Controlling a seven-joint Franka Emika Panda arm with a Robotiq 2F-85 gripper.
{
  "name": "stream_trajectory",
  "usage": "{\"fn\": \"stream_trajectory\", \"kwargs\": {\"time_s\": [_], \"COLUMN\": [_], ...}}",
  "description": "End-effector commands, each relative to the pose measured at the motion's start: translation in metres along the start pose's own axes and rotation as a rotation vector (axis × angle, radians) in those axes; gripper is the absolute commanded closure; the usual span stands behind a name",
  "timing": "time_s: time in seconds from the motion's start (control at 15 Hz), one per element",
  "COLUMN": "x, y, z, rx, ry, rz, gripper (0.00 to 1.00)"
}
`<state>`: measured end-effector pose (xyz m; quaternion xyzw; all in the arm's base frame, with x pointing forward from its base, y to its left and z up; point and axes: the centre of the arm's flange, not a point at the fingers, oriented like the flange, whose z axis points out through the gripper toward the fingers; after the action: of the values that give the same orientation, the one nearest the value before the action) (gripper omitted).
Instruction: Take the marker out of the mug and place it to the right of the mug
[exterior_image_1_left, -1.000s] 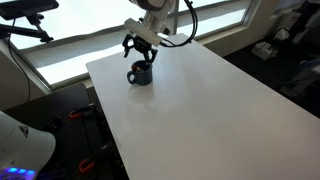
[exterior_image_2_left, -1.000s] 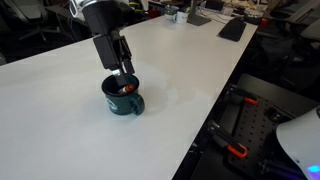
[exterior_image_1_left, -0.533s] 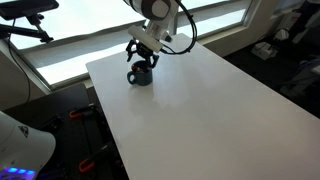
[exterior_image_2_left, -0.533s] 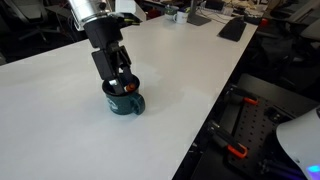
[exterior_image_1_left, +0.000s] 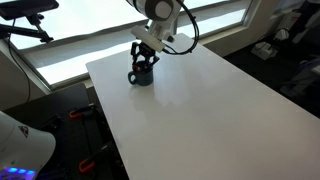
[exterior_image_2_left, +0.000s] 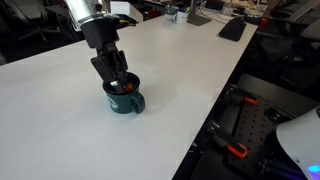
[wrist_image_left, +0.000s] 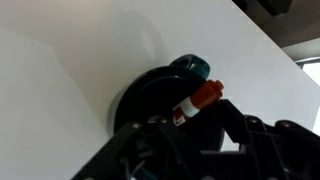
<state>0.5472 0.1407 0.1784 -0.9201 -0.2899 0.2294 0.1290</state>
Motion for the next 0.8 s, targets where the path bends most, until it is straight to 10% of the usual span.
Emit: {"fn": "stream_trajectory", "kwargs": {"time_s": [0.0,0.2,0.73], "x": [0.0077,0.0078,0.0066], "y": [0.0026,0.0016,0.0055], "z": [-0.0028,-0.0094,-0.0097], "rx": [-0.009,-0.02,-0.02], "ry": [-0.001,0.011,0.01], "rz": [0.011,0.002,0.005], "gripper": [0.8,0.99,1.0]}}
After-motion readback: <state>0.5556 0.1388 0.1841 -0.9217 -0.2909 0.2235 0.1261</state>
